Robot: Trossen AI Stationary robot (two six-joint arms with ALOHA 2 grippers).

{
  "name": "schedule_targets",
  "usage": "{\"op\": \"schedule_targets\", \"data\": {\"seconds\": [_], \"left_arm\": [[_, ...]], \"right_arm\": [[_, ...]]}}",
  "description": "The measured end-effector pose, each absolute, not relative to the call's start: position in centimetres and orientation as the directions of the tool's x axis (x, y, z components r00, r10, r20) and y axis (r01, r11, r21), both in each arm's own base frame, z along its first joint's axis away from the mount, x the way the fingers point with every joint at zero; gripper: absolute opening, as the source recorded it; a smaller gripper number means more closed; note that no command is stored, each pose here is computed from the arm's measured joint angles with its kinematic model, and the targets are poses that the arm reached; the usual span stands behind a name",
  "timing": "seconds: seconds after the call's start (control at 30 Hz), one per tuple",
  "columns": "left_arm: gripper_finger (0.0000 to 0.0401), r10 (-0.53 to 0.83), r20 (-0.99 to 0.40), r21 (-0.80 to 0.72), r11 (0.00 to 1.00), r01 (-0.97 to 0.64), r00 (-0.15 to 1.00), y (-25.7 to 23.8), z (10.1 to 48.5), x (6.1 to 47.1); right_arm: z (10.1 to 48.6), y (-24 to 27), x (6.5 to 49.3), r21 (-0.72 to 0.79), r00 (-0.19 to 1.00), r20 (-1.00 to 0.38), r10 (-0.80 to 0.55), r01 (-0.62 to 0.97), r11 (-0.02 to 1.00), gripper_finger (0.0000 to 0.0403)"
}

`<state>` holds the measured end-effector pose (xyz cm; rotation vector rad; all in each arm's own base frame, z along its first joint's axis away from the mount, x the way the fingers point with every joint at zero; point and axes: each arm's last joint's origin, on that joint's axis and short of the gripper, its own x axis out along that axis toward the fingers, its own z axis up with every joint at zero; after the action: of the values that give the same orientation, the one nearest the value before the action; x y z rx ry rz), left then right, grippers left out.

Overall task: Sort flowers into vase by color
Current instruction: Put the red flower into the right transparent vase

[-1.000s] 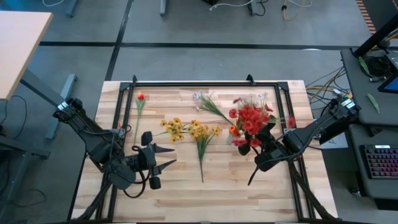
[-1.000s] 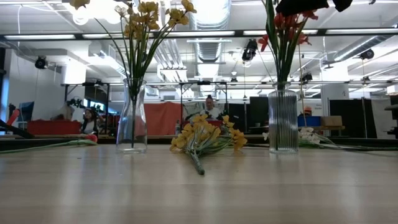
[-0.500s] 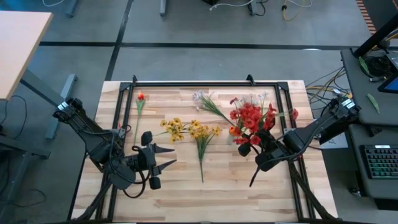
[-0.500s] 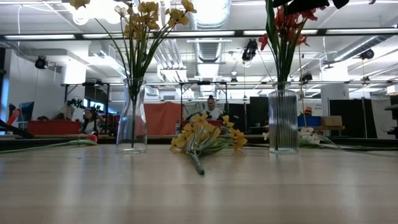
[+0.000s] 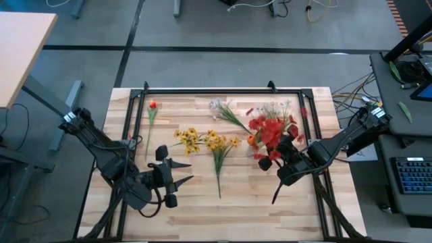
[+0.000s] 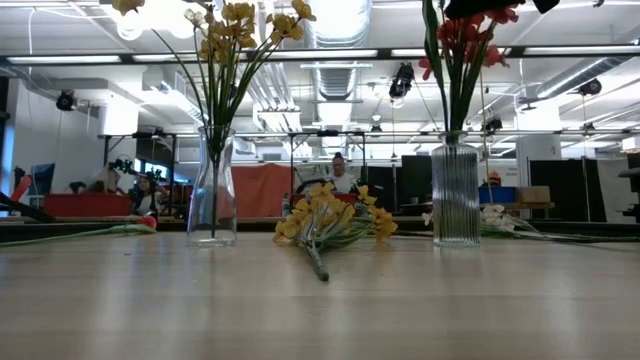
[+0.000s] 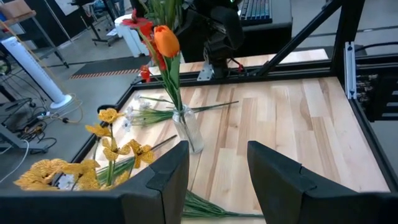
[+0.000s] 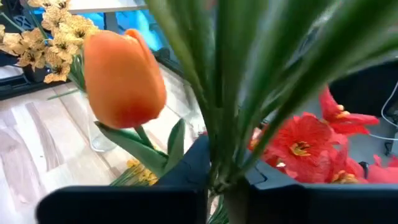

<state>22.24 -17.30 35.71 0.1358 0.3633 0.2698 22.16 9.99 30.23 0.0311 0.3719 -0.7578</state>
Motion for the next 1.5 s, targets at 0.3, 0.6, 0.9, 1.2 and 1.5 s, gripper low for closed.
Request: {"op": "schedule_targets", "data": {"seconds": [0.3,0.6,0.9,1.2,1.5], "left_arm": [[0.0148,0.288,-0.339,0.175,0.955,-0.241,0.895,-17.5,35.3,22.5],[0.0148,0.287,-0.339,0.173,0.955,-0.241,0.896,-17.5,35.4,22.5],[0.0148,0.287,-0.338,0.168,0.955,-0.243,0.896,-17.5,35.4,22.5],[0.0148,0.287,-0.338,0.167,0.956,-0.243,0.896,-17.5,35.4,22.5],[0.0148,0.287,-0.338,0.166,0.956,-0.244,0.896,-17.5,35.4,22.5]], "right_arm": [[30.2,10.0,22.2,-0.115,0.664,-0.341,-0.665,0.672,0.731,0.0013],[29.9,9.8,22.2,-0.117,0.661,-0.364,-0.656,0.666,0.737,0.0013],[29.7,9.2,22.6,-0.124,0.651,-0.403,-0.643,0.657,0.743,0.0013],[29.1,8.7,22.7,-0.161,0.635,-0.427,-0.644,0.647,0.745,0.0013],[27.5,8.3,22.6,-0.178,0.619,-0.448,-0.645,0.645,0.743,0.0013]]}}
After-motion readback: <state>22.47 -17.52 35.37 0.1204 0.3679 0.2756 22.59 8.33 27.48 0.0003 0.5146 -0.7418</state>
